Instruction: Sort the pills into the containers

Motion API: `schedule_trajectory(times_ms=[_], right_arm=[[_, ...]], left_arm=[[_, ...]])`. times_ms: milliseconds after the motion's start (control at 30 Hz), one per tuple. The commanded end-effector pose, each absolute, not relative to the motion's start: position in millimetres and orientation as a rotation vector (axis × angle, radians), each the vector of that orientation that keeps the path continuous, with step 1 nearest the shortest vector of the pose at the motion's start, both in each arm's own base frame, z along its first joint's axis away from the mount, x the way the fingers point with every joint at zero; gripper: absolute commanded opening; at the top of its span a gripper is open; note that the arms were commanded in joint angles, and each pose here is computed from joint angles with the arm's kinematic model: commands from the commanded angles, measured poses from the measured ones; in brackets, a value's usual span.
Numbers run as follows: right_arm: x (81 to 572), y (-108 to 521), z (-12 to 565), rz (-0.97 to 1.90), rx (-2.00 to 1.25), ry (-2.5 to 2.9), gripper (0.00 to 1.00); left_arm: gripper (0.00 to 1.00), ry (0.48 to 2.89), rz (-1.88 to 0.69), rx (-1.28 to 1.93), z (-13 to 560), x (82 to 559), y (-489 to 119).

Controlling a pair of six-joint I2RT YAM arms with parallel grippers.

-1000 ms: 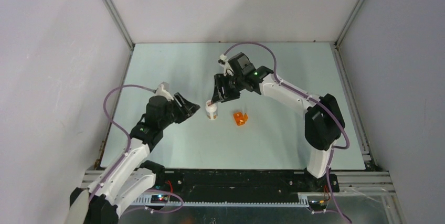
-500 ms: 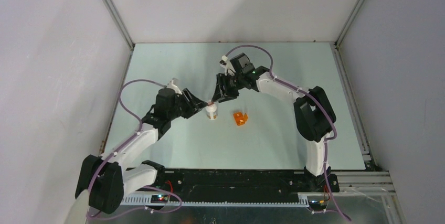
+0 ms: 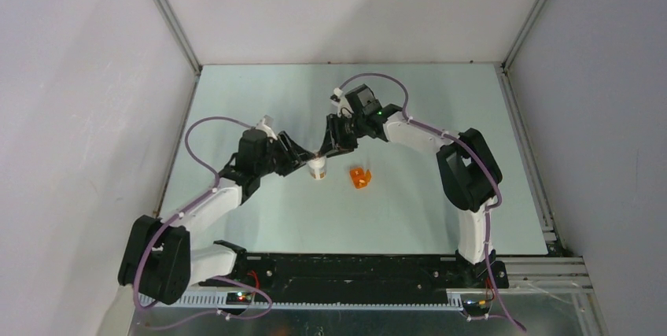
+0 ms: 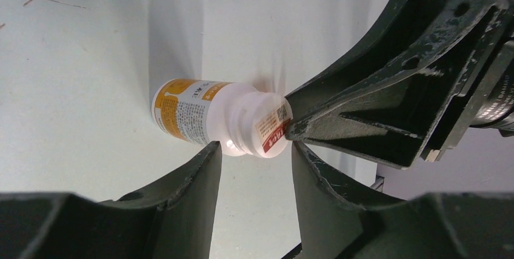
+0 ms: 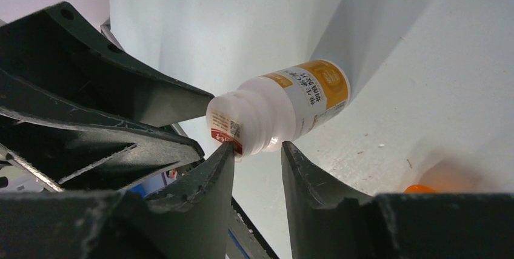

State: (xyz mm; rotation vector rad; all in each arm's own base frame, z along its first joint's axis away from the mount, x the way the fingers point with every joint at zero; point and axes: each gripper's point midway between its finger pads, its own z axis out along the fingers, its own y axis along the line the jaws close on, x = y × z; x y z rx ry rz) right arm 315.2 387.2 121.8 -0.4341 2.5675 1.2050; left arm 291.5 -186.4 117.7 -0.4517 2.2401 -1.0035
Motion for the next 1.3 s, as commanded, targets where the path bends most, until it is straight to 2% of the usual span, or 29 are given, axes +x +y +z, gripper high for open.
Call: schedule_trajectory(times_ms=[0,767,1133,1200,1267], right_arm=[[311,391,115,1.243,-0.447,2.555,0.38],[286,400,93,1.293,-0.229,2.656,0.41],[285,412,96,1.433,-0.115,2.53,0.33],[284,416,94,1.453,-0.113,2.52,0.3],[283,419,91,1.456,-0.119,2.517,0.29]], left_arm=[[0.51,2.174,-1.06,-0.413,134,301,-193],[0.42,2.292,-1.007,-0.522,92,289,-186],[0.24,2.222,-1.1,-0.504,92,284,-192],[0.19,2.202,-1.119,-0.492,92,283,-193],[0.1,2.189,-1.127,-0.478,91,283,-193]])
